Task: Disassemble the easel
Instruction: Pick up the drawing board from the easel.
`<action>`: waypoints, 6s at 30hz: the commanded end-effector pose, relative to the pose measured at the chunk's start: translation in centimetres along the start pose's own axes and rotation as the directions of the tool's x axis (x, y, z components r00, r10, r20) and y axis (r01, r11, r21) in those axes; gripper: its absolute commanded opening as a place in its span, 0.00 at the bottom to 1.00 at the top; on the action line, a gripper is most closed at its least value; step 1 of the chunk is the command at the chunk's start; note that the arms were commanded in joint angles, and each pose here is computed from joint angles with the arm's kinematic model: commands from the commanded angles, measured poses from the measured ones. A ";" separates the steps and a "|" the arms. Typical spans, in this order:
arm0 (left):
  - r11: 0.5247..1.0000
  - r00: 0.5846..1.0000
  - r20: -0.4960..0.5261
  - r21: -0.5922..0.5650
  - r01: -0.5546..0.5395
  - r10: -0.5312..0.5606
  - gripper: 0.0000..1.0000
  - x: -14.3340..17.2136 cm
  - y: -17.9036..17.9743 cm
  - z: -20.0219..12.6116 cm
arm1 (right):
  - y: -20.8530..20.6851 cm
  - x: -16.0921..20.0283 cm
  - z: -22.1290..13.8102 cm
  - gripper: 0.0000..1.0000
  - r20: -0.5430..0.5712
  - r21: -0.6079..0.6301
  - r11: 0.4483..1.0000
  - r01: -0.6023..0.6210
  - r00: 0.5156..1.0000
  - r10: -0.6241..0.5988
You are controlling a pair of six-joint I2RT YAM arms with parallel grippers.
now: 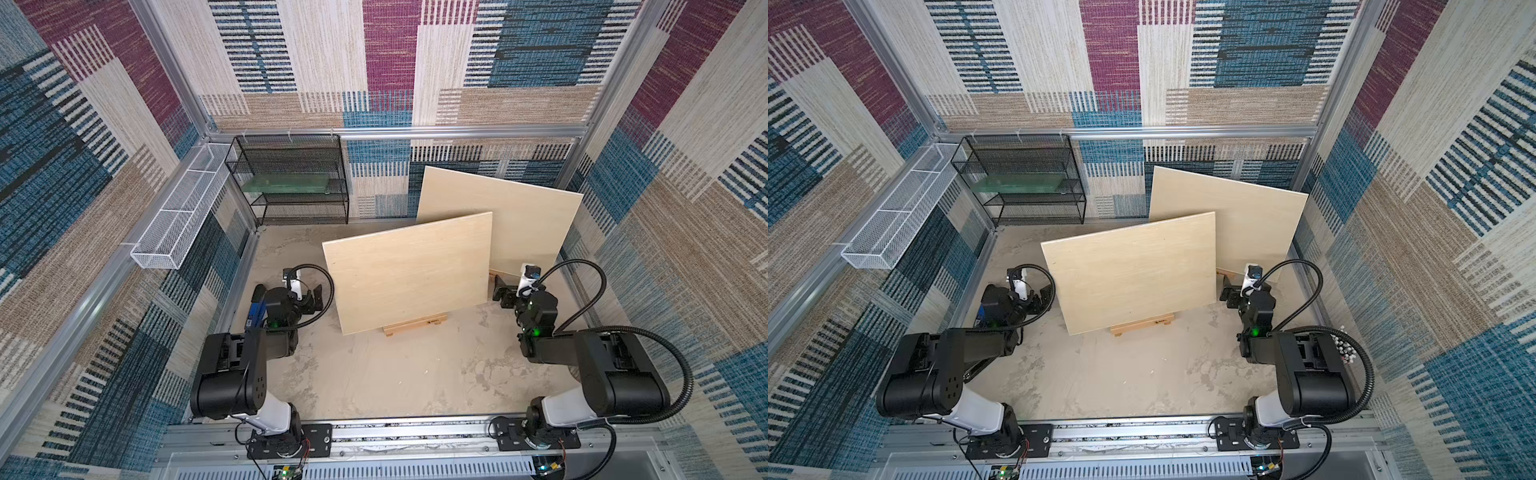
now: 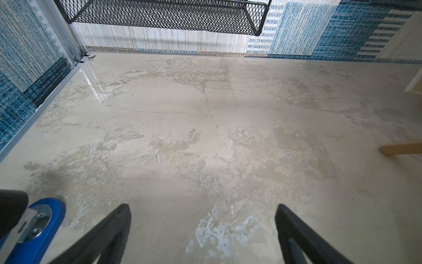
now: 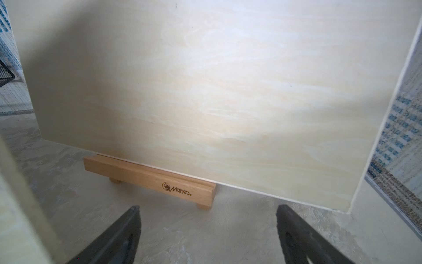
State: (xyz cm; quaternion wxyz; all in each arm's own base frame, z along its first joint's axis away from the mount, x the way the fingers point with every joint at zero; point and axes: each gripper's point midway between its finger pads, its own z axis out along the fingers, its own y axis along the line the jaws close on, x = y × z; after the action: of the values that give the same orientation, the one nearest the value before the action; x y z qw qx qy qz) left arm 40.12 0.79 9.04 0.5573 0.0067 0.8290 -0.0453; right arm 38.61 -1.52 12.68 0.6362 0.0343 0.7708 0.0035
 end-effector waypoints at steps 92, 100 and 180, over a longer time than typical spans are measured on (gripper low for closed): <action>0.792 0.961 -0.246 0.558 0.250 -0.131 0.80 -10.8 -12.4 -12.3 | 10.4 -10.0 -2.4 1.00 -0.267 -0.724 0.679 -0.120 0.957 -0.115; 0.777 0.966 -0.235 0.588 0.226 -0.103 0.76 -11.5 -12.8 -11.6 | 9.6 -10.5 -2.9 0.97 -0.267 -0.771 0.612 -0.175 0.962 -0.060; 0.562 0.947 -0.264 0.762 0.322 -0.185 0.26 -13.1 -10.4 -2.2 | 18.8 -6.8 -1.1 0.55 -0.339 -0.939 0.116 -0.323 0.928 -0.154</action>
State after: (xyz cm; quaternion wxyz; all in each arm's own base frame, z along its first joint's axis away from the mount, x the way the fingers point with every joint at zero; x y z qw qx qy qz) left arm 42.21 -8.58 21.37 0.4249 0.1521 0.7646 -0.4601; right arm 40.55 16.39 20.09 0.3367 -0.3279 0.6883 0.5526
